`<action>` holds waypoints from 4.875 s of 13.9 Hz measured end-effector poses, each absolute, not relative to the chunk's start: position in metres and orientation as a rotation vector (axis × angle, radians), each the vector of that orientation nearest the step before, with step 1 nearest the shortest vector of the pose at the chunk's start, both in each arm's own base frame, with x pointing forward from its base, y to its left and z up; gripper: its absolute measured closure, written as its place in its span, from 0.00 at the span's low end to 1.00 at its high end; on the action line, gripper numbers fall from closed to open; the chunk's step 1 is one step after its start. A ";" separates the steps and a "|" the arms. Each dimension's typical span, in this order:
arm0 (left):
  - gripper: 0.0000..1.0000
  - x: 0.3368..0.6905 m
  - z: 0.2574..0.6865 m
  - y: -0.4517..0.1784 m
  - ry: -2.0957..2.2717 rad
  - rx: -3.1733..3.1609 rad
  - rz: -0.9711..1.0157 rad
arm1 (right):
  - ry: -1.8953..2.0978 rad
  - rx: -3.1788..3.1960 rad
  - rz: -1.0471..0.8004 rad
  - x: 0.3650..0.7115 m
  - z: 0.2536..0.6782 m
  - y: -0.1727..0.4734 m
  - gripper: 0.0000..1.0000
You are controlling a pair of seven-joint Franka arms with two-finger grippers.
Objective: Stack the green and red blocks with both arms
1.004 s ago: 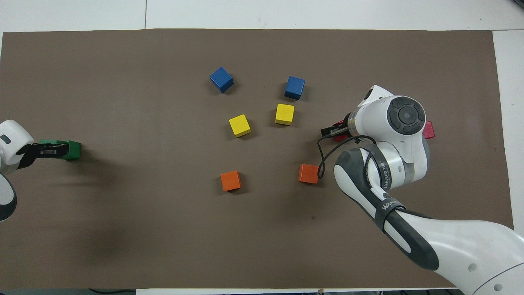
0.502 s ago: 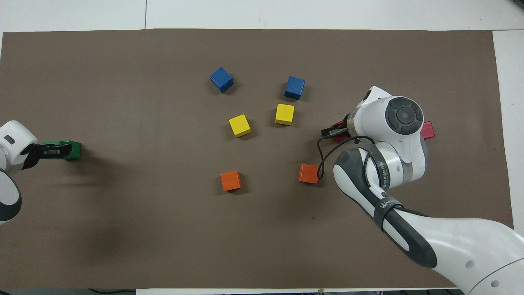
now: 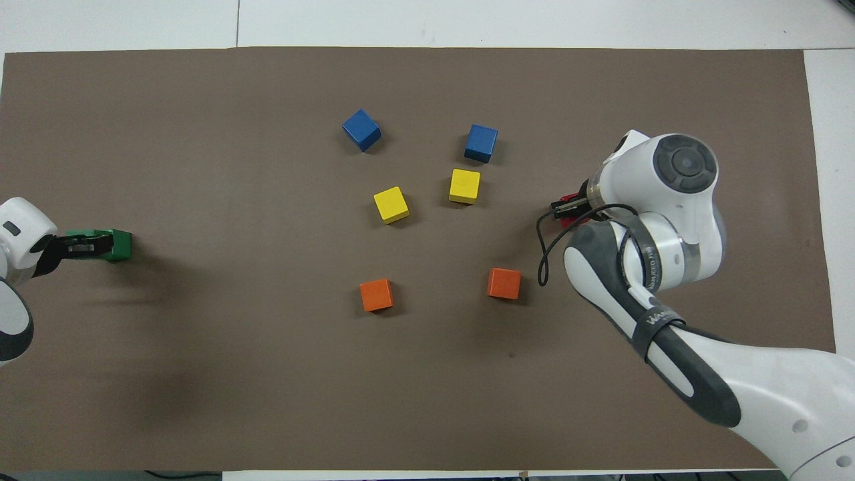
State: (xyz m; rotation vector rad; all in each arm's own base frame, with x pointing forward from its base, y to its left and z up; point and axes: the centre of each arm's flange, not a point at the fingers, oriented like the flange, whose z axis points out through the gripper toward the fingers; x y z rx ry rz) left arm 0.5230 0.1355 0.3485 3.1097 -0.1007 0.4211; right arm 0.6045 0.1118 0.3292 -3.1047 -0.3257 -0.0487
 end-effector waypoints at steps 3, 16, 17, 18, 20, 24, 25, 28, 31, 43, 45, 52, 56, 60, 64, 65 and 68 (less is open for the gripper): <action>0.45 0.523 0.349 0.136 -0.100 3.110 0.427 | -0.314 -3.113 -0.018 0.622 0.377 0.056 0.45; 0.00 0.529 0.357 0.135 -0.108 3.110 0.449 | -0.038 -3.131 0.018 0.607 0.377 -0.064 0.45; 0.00 0.533 0.363 0.135 -0.113 3.106 0.441 | -0.038 -3.132 0.007 0.605 0.373 -0.064 0.45; 0.00 0.538 0.371 0.134 -0.121 3.099 0.418 | -0.037 -3.133 0.004 0.603 0.370 -0.064 0.45; 0.00 0.551 0.398 0.133 -0.141 3.081 0.366 | -0.036 -3.134 -0.003 0.601 0.368 -0.068 0.45; 0.00 0.564 0.456 0.137 -0.165 3.053 0.282 | -0.066 -3.136 -0.032 0.599 0.365 -0.077 0.45; 0.00 0.563 0.468 0.136 -0.171 3.049 0.270 | -0.066 -3.136 -0.033 0.597 0.363 -0.078 0.45; 0.00 0.546 0.502 0.131 -0.220 3.072 0.224 | -0.067 -3.136 -0.036 0.595 0.361 -0.078 0.45; 0.00 0.527 0.528 0.119 -0.231 3.087 0.165 | -0.067 -3.137 -0.046 0.592 0.358 -0.077 0.45; 0.00 0.527 0.553 0.039 -0.033 3.106 0.077 | -0.170 -3.137 -0.059 0.585 0.354 -0.075 0.45; 0.00 0.530 0.561 0.019 -0.045 3.098 0.098 | -0.171 -3.137 -0.058 0.585 0.354 -0.075 0.45; 0.00 0.539 0.578 -0.003 -0.065 3.096 0.060 | -0.176 -3.140 -0.094 0.585 0.353 -0.075 0.45; 0.00 0.546 0.570 0.000 -0.056 3.097 0.059 | -0.176 -3.140 -0.095 0.585 0.353 -0.075 0.45; 0.00 0.549 0.571 -0.002 -0.058 3.097 0.065 | -0.176 -3.140 -0.095 0.585 0.353 -0.075 0.45; 0.00 0.548 0.571 0.001 -0.063 3.120 0.063 | -0.176 -3.140 -0.095 0.585 0.353 -0.076 0.45; 0.00 0.548 0.571 0.002 -0.067 3.132 0.059 | -0.175 -3.140 -0.095 0.585 0.353 -0.076 0.45; 0.00 0.544 0.587 0.003 -0.070 3.142 0.010 | -0.178 -3.140 -0.095 0.585 0.353 -0.077 0.45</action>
